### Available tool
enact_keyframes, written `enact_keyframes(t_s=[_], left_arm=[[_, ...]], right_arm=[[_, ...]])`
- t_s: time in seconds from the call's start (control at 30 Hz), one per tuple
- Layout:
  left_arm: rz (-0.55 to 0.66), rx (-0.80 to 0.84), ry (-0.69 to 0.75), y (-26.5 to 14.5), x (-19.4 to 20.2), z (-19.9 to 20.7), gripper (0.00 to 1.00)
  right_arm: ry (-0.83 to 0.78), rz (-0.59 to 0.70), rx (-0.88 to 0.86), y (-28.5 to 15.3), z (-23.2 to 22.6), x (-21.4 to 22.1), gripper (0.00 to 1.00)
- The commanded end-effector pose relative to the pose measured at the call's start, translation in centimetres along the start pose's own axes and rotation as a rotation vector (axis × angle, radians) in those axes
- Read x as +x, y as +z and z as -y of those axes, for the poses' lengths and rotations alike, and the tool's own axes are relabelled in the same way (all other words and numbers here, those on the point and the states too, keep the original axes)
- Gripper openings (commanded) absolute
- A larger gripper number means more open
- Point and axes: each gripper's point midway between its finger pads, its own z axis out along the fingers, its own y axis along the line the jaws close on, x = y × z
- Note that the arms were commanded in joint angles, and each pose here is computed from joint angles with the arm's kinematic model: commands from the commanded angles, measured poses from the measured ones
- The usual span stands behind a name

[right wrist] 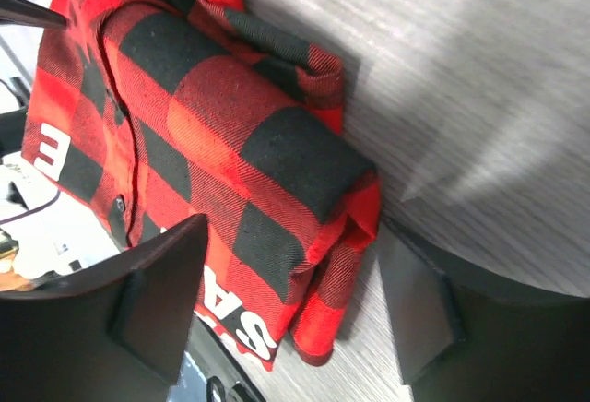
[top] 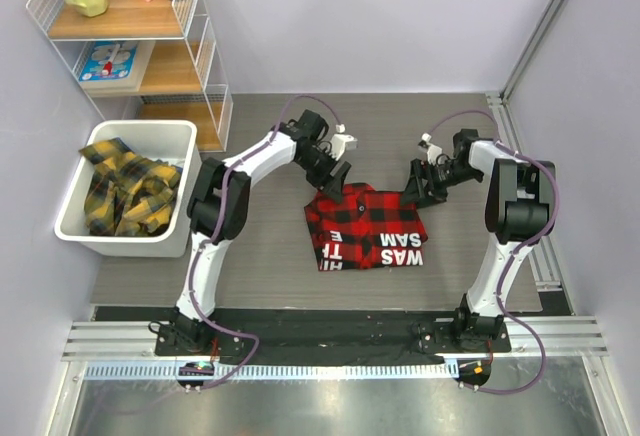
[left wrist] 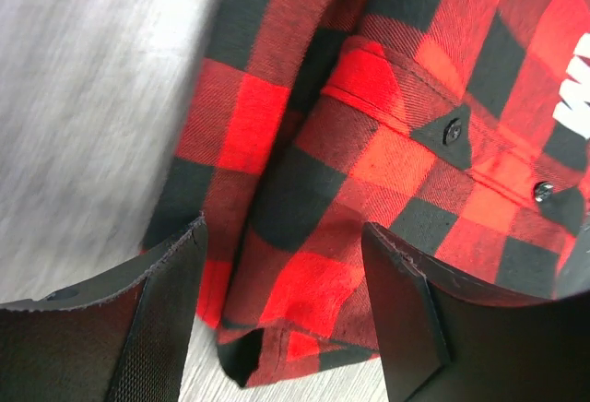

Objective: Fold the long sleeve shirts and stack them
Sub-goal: Fold the shirt

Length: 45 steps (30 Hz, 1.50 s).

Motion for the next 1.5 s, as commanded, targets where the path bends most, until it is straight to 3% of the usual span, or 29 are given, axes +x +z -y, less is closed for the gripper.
enact_keyframes(t_s=[0.0,0.13,0.2,0.3,0.4,0.43,0.5,0.57,0.63,0.8,0.83,1.1,1.2,1.37,1.47], left_arm=[[-0.026,-0.008,0.140,0.0,-0.5,1.1,0.68],[-0.037,0.001,0.176,0.3,-0.3,1.6,0.64],[-0.034,0.005,0.181,0.2,-0.3,1.7,0.58],[-0.016,0.025,0.192,-0.2,-0.9,2.6,0.55],[-0.006,0.012,0.217,-1.2,-1.2,3.2,0.45],[0.006,0.004,0.228,-1.9,-1.5,3.6,0.43],[0.007,0.007,0.234,-2.5,-1.5,4.1,0.41],[0.019,0.004,0.251,-3.3,-1.8,4.8,0.30],[0.017,0.010,0.249,-4.0,-1.9,5.4,0.19],[-0.021,0.037,0.232,-6.3,-1.1,7.6,0.08],[-0.035,0.045,0.219,-6.8,-0.6,8.0,0.00],[-0.020,0.085,0.130,-10.6,1.6,11.8,0.00],[0.001,0.045,0.019,-10.5,2.6,9.6,0.00],[0.020,-0.050,-0.122,-7.8,3.5,2.6,0.00],[0.027,-0.056,-0.176,-6.2,3.0,-0.2,0.09]], right_arm=[[0.002,0.011,-0.075,0.2,-1.4,0.5,0.75],[0.011,-0.001,-0.103,0.4,-1.9,1.3,0.75],[0.017,-0.005,-0.122,0.6,-2.1,1.6,0.70],[0.010,0.006,-0.135,0.4,-2.4,1.4,0.55],[-0.003,0.023,-0.144,0.2,-2.8,0.9,0.35],[-0.009,0.028,-0.144,0.1,-2.9,0.7,0.22],[-0.012,0.035,-0.149,-0.1,-3.1,0.6,0.12],[-0.016,0.043,-0.157,-0.3,-3.5,0.5,0.03],[-0.022,0.057,-0.176,-0.6,-4.2,0.4,0.01],[-0.058,0.091,-0.214,-1.6,-6.0,-0.1,0.01],[-0.063,0.096,-0.237,-1.8,-6.7,-0.1,0.01],[-0.098,0.066,-0.317,-1.9,-10.9,-0.2,0.01],[-0.077,-0.024,-0.265,0.7,-9.8,0.4,0.01],[-0.021,-0.033,-0.159,3.7,-5.5,-1.7,0.01],[0.011,-0.024,-0.140,4.7,-4.1,-3.1,0.01]])
